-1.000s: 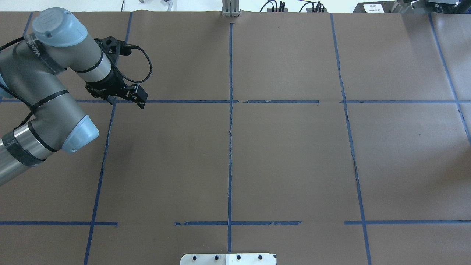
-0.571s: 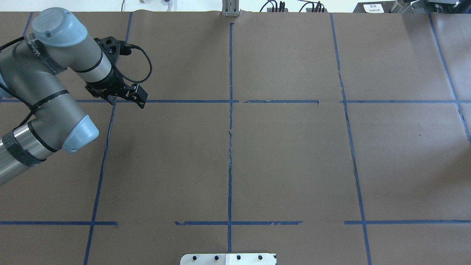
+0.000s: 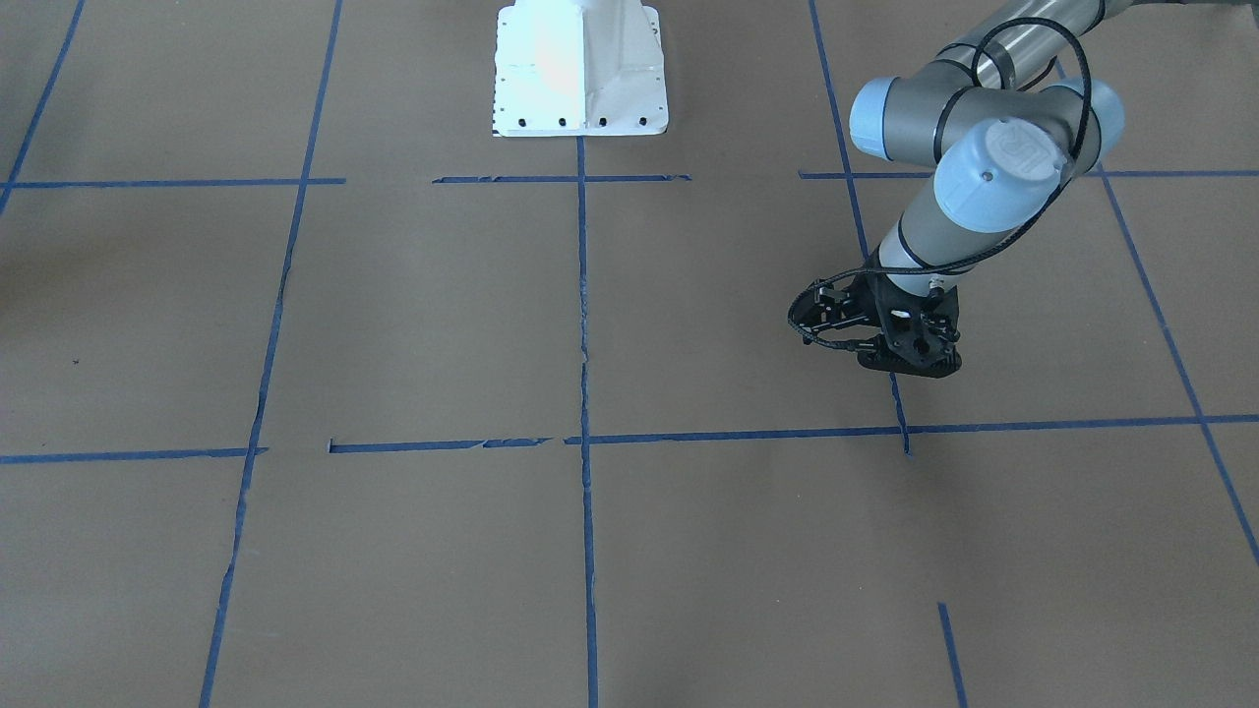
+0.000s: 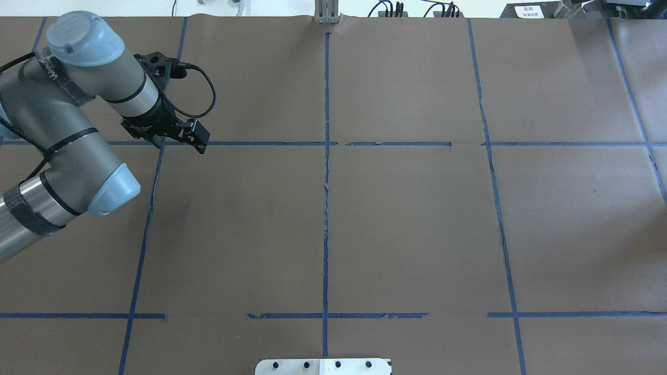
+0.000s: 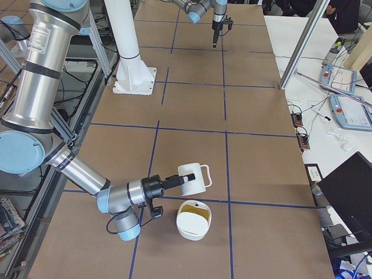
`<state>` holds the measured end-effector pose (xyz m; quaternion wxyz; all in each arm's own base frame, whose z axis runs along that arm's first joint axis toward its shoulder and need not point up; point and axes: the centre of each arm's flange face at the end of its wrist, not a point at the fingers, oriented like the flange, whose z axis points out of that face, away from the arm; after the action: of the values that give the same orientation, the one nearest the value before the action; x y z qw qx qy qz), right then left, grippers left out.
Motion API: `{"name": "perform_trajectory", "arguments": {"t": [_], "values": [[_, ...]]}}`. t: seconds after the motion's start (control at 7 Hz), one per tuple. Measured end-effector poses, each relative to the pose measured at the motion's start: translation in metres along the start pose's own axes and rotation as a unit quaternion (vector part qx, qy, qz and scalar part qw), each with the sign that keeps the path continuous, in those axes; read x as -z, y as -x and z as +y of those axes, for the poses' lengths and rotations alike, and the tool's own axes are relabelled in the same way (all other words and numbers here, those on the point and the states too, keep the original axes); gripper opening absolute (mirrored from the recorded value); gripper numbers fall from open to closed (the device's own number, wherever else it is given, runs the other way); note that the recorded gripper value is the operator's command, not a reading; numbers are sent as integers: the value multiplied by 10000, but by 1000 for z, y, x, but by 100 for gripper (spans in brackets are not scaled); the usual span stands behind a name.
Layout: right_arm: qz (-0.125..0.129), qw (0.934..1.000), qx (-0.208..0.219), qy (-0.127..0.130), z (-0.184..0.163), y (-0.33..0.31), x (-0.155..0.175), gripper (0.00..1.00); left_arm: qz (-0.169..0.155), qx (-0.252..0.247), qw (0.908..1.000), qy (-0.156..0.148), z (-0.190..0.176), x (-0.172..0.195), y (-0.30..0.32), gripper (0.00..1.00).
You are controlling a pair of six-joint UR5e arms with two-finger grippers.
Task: Left arm hands cup to right arm to dump lemon
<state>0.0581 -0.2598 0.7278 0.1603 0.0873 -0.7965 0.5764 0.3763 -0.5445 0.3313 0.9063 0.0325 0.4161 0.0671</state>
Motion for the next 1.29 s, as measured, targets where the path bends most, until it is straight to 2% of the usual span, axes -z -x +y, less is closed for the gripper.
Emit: {"name": "perform_trajectory", "arguments": {"t": [0.14, 0.29, 0.43, 0.57, 0.71, 1.0, 1.29], "values": [[63, 9991, 423, 7, 0, -1, 1, 17, 0, 0, 10000, 1, 0, 0, 0, 100], [196, 9949, 988, 60, 1, -3, 2, 17, -1, -2, 10000, 3, 0, 0, 0, 100], [415, 9848, 1675, 210, 3, -8, 1, 17, -1, -4, 10000, 3, 0, 0, 0, 100], [601, 9692, 2360, 357, 5, -13, 0, 17, -1, -3, 10000, 2, 0, 0, 0, 100], [754, 9506, 2970, 506, 7, -17, -1, 16, 0, -3, 10000, -2, 0, 0, 0, 100], [1067, 9076, 3967, 863, 17, -22, -13, 15, -2, 5, 10000, -2, 0, 0, 1, 100], [1433, 8627, 4748, 994, 42, -1, -55, 15, -3, 4, 10000, -1, 1, 0, 2, 100]]}}
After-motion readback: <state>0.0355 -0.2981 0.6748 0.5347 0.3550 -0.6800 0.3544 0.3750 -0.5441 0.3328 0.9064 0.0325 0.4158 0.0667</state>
